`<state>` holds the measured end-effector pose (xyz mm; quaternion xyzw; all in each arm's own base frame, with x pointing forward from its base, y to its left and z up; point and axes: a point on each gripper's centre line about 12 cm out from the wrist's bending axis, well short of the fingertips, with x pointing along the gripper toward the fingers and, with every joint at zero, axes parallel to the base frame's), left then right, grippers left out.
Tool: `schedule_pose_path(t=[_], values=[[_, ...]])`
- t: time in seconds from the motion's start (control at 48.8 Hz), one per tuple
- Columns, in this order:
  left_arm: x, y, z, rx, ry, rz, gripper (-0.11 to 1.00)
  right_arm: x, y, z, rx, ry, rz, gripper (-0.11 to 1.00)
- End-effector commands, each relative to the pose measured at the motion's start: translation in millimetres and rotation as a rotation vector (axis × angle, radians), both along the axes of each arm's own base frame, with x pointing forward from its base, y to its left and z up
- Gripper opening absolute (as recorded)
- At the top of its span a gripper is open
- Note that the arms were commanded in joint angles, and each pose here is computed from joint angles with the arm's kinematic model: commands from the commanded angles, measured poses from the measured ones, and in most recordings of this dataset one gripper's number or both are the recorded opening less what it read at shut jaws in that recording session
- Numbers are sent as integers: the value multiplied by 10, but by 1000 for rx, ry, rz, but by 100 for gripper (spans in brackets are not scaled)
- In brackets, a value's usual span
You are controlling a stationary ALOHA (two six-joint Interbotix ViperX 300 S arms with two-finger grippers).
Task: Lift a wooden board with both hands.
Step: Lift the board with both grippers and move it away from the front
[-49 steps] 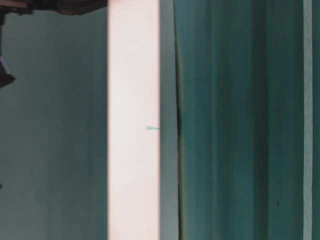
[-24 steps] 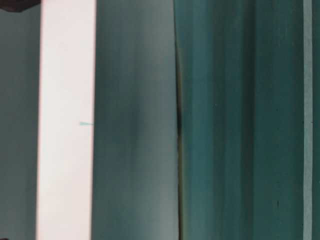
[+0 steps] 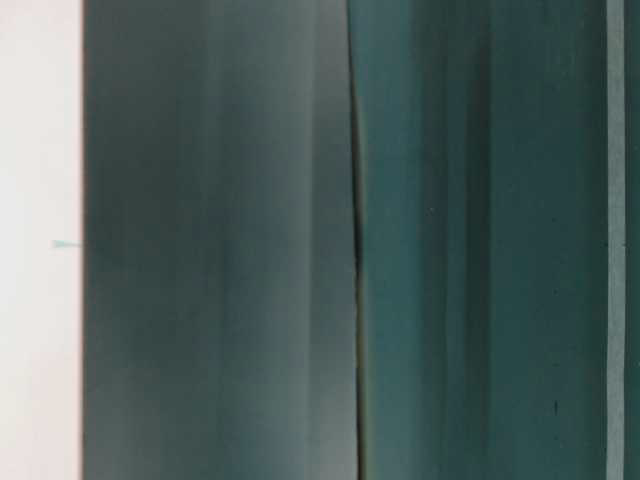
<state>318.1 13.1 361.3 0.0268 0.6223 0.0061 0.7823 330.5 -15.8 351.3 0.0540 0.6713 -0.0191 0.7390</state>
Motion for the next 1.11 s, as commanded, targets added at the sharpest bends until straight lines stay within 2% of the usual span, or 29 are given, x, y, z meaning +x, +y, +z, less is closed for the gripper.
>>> schedule_pose_path(t=[0.0,0.307,0.553,1.086], values=[[-22,-2,221,7,-62,-11,18,-3,-21,134,-6,-37,-17,22],[17,29,415,12,-88,-14,17,40,-24,356,-9,-96,-18,22],[27,39,581,14,-131,-9,17,42,-34,559,-8,-142,-49,22],[31,39,577,13,-129,-9,17,40,-60,559,-8,-142,-57,22]])
